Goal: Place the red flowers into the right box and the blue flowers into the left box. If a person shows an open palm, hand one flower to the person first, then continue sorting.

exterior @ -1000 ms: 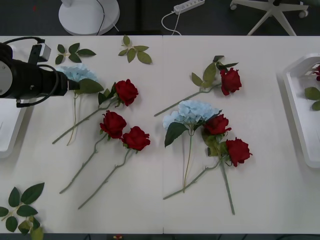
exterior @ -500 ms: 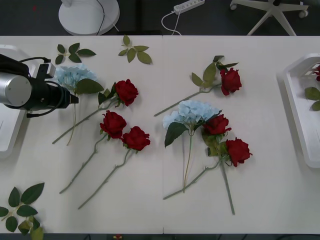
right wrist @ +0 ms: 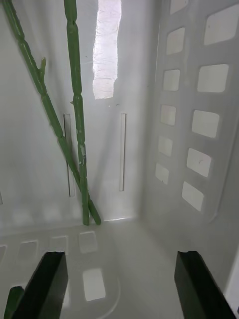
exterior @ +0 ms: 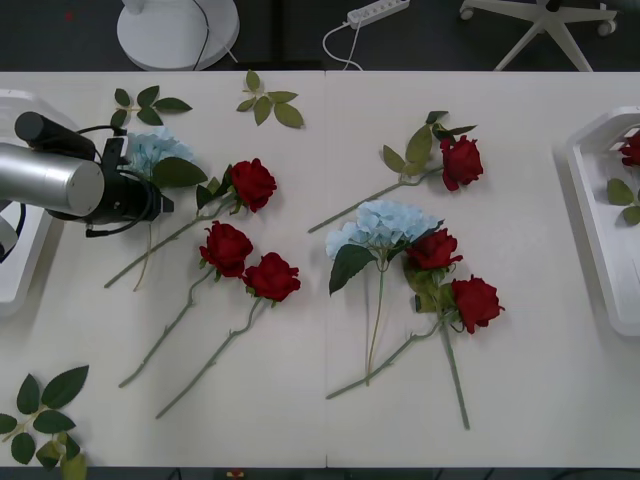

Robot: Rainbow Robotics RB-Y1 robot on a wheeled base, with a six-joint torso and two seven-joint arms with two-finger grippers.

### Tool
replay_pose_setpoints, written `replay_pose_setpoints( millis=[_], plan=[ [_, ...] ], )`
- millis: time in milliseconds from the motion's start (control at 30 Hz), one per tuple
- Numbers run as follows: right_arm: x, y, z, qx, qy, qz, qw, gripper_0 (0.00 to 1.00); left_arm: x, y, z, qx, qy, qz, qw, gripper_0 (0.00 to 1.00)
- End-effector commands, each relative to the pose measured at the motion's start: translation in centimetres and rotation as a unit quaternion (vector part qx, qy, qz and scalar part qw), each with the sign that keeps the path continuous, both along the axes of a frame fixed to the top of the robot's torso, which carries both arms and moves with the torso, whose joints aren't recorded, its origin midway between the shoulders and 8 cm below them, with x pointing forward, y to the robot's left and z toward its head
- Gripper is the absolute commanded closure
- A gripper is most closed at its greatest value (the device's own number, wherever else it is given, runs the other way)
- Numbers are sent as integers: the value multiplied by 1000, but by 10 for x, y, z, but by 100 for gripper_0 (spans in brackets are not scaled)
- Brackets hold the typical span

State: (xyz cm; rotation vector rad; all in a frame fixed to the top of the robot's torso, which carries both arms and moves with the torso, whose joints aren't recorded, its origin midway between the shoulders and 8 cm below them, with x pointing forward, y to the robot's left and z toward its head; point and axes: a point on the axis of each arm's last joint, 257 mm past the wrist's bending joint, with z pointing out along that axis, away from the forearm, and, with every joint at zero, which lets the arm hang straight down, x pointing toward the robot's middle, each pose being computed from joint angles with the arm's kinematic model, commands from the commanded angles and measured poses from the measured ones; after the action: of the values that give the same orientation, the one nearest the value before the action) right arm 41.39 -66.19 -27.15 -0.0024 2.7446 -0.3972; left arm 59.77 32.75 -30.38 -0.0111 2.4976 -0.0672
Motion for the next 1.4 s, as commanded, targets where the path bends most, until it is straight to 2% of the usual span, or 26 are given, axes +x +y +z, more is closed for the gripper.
replay_pose_setpoints(
  millis=[33, 333, 367, 400, 433, 467, 500, 700, 967, 1067, 1233, 1400],
  plan=[
    [7, -6, 34, 1, -13, 3, 1000, 23, 15, -15, 10, 30, -14, -33, 999, 0],
    [15, 48, 92, 89, -26, 7, 996, 19, 14, -10, 1, 38, -6, -28, 999, 0],
    [17, 61, 100, 105, -29, 4, 994, 18, 14, -10, 0, 39, -5, -29, 999, 21],
    [18, 68, 103, 111, -30, 5, 993, 18, 14, -10, 0, 39, -5, -29, 999, 37],
    [20, 82, 109, 127, -31, -1, 991, 18, 13, -9, -1, 40, -4, -29, 999, 66],
    [23, 98, 114, 145, -32, -9, 989, 18, 13, -10, -2, 41, -3, -30, 999, 91],
    [24, 107, 116, 155, -34, -14, 987, 18, 12, -9, -3, 41, -2, -30, 999, 100],
    [29, 205, 130, 274, -25, -78, 958, 16, 12, -8, -2, 43, -3, -30, 999, 100],
    [18, 303, 131, 338, -3, -133, 932, 11, 15, -6, 2, 39, -10, -27, 999, 100],
    [8, 356, 125, 377, 8, -175, 910, 9, 20, -3, 16, 38, -24, -28, 999, 100],
    [-4, 410, 118, 418, 12, -221, 881, 7, 20, 21, 73, 54, -40, -29, 997, 100],
    [-20, 434, 103, 406, 11, -225, 886, 8, 3, 63, 146, 82, -35, -11, 996, 100]
  ],
)
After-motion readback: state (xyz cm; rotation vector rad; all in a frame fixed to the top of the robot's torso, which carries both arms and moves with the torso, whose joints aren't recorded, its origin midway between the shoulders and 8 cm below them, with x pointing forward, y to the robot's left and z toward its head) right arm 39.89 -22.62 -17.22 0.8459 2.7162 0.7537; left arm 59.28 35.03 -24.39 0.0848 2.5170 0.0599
